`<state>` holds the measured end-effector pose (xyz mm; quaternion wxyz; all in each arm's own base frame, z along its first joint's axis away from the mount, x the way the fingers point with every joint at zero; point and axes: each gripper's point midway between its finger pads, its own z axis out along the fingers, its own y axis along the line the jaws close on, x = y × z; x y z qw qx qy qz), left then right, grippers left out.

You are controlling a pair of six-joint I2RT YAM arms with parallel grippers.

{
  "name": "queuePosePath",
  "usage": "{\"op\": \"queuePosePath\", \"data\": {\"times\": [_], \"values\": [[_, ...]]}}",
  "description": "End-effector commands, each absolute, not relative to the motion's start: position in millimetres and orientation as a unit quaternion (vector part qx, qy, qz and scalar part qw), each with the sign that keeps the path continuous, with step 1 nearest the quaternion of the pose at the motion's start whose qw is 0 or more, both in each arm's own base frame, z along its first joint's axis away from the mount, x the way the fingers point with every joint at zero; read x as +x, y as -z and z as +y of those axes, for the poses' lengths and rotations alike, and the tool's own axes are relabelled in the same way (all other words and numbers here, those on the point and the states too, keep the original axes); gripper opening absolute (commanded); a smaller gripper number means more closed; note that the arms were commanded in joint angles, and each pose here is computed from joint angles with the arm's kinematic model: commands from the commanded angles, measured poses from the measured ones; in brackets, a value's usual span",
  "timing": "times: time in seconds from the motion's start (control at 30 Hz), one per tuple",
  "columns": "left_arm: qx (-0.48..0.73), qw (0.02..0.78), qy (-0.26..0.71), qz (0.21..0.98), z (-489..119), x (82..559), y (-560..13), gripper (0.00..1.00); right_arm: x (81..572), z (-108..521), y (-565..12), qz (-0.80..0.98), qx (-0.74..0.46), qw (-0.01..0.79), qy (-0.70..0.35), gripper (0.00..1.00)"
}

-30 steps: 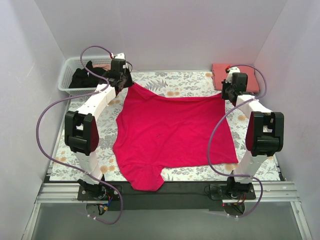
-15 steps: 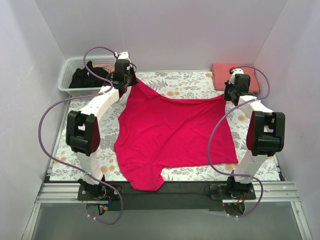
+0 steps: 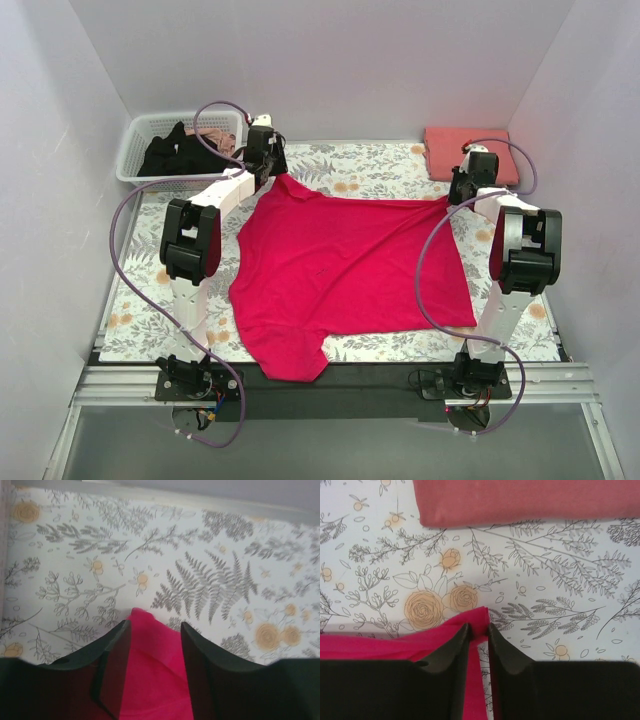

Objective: Fold and stack the t-shirts
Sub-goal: Flatten the tshirt out

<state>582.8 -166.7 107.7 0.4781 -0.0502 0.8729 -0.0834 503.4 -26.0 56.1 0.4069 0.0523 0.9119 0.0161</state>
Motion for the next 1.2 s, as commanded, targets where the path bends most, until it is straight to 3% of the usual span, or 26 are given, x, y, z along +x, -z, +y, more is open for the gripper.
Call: {"op": "queuePosePath", "data": {"times": [0.0,0.07,0.17,0.3,0.43,0.57,0.6,0.8,1.17], "values": [[-0.059,0.558,0.097,0.822,-163.9,607.8,-182.8,0.44,532.9,-35.5,-95.9,0.884,0.079,0.46,-0.024,0.28],[-0.075,0.571,0.091,0.813,-154.6,606.5,-200.1,0.54,537.9,-34.1,-111.2,0.876,0.079,0.474,-0.029,0.45],[-0.092,0.577,0.09,0.806,-141.7,589.1,-220.5,0.71,535.8,-26.0,-132.3,0.868,0.074,0.488,-0.051,0.58],[-0.124,0.542,0.063,0.829,-119.1,545.5,-209.6,0.73,511.5,-12.0,-138.1,0.868,0.075,0.483,-0.086,0.58],[-0.147,0.488,0.047,0.859,-96.9,484.8,-171.0,0.57,480.7,5.5,-130.1,0.874,0.076,0.463,-0.128,0.49],[-0.153,0.452,0.025,0.878,-78.8,456.6,-139.4,0.43,456.1,16.4,-117.5,0.881,0.076,0.442,-0.153,0.25],[-0.152,0.445,0.019,0.883,-76.4,452.9,-132.1,0.4,451.2,19.2,-112.2,0.883,0.079,0.434,-0.159,0.23],[-0.141,0.397,0.009,0.907,-77.7,447.2,-90.9,0.19,428.0,27.4,-78.4,0.898,0.097,0.389,-0.179,0.18],[-0.18,0.298,-0.061,0.936,-56.7,411.4,-16.0,0.04,396.5,7.7,-16.9,0.917,0.182,0.312,-0.167,0.13]]}}
